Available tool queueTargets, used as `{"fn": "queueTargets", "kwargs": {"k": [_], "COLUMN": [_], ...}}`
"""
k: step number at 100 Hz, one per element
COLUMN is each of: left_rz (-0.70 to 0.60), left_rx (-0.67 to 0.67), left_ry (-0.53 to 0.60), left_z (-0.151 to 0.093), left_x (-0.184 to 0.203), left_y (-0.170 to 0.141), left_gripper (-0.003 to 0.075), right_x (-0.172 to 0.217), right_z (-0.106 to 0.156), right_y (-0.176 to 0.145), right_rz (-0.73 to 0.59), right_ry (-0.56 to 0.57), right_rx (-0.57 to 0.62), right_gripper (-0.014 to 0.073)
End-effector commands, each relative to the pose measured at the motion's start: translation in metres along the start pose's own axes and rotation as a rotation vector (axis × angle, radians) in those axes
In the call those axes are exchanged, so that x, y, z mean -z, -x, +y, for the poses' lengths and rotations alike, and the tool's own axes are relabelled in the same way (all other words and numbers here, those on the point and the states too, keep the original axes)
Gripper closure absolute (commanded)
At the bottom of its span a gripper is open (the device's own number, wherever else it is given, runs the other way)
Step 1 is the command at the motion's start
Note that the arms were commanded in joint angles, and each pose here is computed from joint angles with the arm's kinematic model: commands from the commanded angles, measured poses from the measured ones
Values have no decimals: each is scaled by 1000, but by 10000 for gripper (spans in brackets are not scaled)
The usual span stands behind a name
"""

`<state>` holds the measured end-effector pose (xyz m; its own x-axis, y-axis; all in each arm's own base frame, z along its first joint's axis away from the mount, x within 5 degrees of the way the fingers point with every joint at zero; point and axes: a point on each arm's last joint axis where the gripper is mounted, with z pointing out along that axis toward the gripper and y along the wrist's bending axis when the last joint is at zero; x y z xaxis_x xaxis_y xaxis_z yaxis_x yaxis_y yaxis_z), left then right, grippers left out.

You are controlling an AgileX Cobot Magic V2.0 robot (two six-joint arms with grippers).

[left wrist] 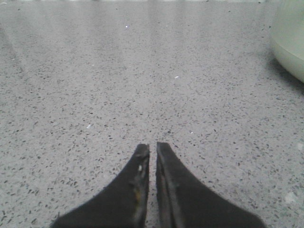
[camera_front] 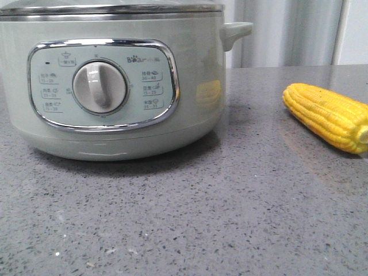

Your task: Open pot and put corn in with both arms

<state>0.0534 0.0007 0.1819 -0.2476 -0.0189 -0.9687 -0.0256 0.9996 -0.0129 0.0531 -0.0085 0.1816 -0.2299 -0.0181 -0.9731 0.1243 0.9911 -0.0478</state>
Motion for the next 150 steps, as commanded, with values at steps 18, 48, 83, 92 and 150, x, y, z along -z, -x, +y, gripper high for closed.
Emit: {"fn": "queueTargets", "kwargs": {"k": [18,48,83,92,150], "left_rz": [-56,-56,-56,-56,-81], "left_rx": [7,7,7,0,-84], "left_ry": [-8,-8,-8,-6,22], "left_z": [0,0,0,0,2], "left_x": [2,2,2,2,2], "left_y": [2,2,2,2,4], "left_gripper": [741,741,741,741,741], "right_x": [-1,-1,-1,-1,-1], "right_z": [0,0,0,0,0], "right_y": [-4,-4,-4,-4,-4], "right_rz": [-12,-12,-12,-12,-12], "right_ry": [-10,-10,-10,-10,-10], "right_rx": [12,12,12,12,12], "right_gripper": [611,611,611,611,611]}}
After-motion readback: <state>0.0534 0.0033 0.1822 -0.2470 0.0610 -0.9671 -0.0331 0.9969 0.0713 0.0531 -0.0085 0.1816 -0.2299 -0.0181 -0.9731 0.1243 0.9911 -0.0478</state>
